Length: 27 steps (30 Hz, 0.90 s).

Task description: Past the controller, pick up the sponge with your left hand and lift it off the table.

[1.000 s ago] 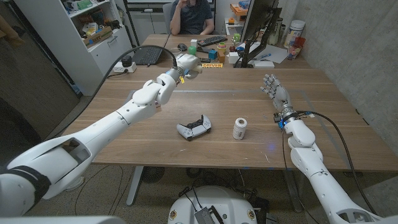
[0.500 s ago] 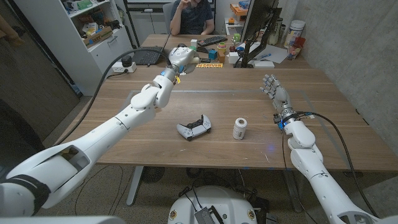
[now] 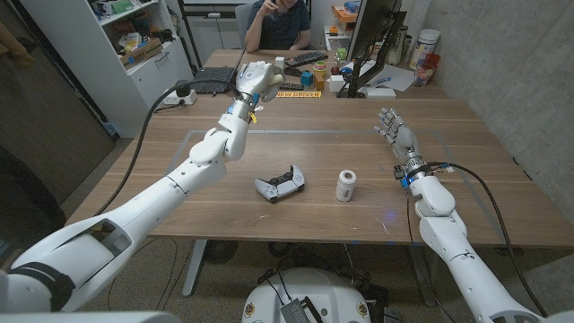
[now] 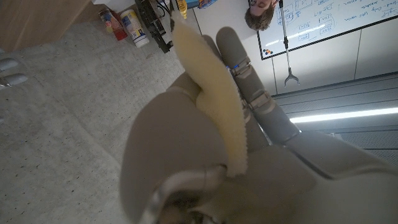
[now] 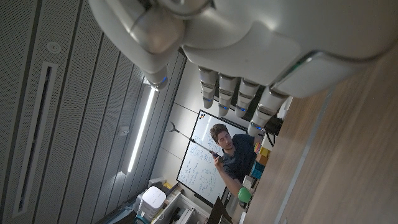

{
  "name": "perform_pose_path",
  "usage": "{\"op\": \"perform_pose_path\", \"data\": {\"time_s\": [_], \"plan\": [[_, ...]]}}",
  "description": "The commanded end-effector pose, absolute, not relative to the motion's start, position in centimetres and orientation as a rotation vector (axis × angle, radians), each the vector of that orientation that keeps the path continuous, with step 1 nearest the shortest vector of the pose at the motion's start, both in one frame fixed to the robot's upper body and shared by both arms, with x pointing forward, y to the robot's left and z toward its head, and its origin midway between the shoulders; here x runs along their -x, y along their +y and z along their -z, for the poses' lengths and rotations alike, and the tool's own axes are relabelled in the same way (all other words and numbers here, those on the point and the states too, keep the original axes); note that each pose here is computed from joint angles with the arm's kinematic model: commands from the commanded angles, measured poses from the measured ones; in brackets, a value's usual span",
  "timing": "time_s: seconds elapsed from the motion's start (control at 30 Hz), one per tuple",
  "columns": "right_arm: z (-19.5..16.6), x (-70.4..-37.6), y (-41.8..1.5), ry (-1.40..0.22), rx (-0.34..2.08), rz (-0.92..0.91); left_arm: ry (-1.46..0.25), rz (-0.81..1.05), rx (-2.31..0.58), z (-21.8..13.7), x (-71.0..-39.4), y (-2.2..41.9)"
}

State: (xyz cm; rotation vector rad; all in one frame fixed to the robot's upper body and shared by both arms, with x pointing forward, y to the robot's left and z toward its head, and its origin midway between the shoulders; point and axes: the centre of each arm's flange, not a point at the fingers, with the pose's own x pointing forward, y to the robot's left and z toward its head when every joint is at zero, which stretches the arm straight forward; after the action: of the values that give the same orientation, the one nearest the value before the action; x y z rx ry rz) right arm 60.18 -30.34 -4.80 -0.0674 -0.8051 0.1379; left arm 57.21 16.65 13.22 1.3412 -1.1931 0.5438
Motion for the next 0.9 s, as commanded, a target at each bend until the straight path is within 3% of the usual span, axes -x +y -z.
{"op": "perform_pose_path", "data": {"time_s": [0.03, 0.9], "plan": [[5.10, -59.52, -30.05, -0.807, 0.067, -0.140, -1.267, -0.616, -1.226, -12.64, -55.91, 17.21], [5.84, -58.67, -29.66, -0.813, 0.060, -0.135, -1.286, -0.664, -1.151, -11.80, -55.10, 18.07]]}}
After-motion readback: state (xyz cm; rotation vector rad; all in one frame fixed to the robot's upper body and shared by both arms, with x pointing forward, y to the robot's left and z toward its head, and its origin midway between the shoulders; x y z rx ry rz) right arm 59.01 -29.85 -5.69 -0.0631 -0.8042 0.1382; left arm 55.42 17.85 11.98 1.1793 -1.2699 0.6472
